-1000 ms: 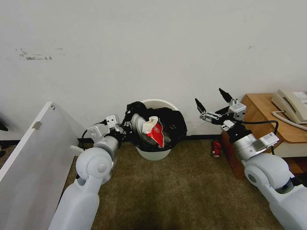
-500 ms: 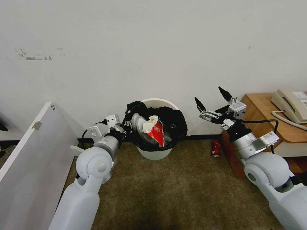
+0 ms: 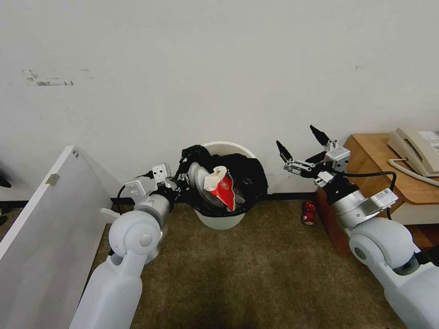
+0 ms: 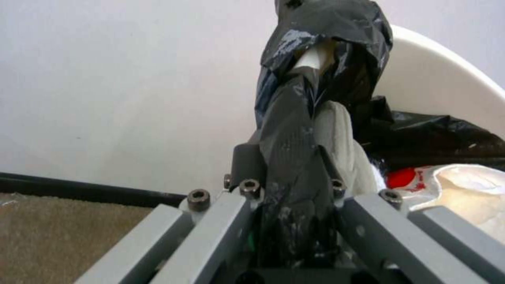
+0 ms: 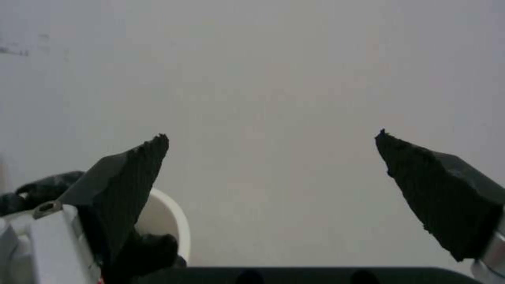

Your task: Pick up the trash bin, then pick up the garbage from the floor and place it into the trash bin.

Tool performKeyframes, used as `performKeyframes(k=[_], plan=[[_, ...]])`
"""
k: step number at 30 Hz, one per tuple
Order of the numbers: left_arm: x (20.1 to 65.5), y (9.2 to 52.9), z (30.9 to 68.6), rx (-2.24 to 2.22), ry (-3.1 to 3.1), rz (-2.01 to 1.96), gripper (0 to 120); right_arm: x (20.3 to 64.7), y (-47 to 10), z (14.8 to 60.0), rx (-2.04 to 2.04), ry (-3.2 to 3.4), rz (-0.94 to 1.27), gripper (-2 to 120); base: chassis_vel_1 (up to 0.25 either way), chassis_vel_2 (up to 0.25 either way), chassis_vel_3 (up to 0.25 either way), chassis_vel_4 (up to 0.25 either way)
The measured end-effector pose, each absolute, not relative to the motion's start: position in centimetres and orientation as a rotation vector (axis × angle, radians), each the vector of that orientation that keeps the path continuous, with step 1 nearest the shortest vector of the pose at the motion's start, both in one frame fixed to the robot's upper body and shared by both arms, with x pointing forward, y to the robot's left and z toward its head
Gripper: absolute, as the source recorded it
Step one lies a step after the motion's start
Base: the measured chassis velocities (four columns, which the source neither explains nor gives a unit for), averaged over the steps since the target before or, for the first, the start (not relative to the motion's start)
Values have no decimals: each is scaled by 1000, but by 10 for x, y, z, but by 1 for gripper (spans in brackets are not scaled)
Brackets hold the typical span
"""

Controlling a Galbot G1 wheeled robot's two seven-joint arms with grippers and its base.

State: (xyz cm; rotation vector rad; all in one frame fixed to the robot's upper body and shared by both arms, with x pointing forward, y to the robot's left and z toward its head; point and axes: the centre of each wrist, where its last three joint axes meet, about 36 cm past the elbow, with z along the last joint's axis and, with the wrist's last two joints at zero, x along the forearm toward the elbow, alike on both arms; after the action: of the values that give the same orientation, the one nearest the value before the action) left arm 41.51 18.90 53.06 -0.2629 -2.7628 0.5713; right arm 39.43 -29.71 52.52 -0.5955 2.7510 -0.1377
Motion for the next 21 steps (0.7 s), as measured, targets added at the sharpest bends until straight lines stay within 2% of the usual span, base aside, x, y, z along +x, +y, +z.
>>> performKeyframes(k=[9,21], plan=[[415,189,531,-265,-2762,572,4,395,-297,526,-560,2755,-141,100,-45,38,39,-38],[415,188,530,-265,-2760,571,4,398,-297,530,-557,2744,-135,100,0,0,0,0]])
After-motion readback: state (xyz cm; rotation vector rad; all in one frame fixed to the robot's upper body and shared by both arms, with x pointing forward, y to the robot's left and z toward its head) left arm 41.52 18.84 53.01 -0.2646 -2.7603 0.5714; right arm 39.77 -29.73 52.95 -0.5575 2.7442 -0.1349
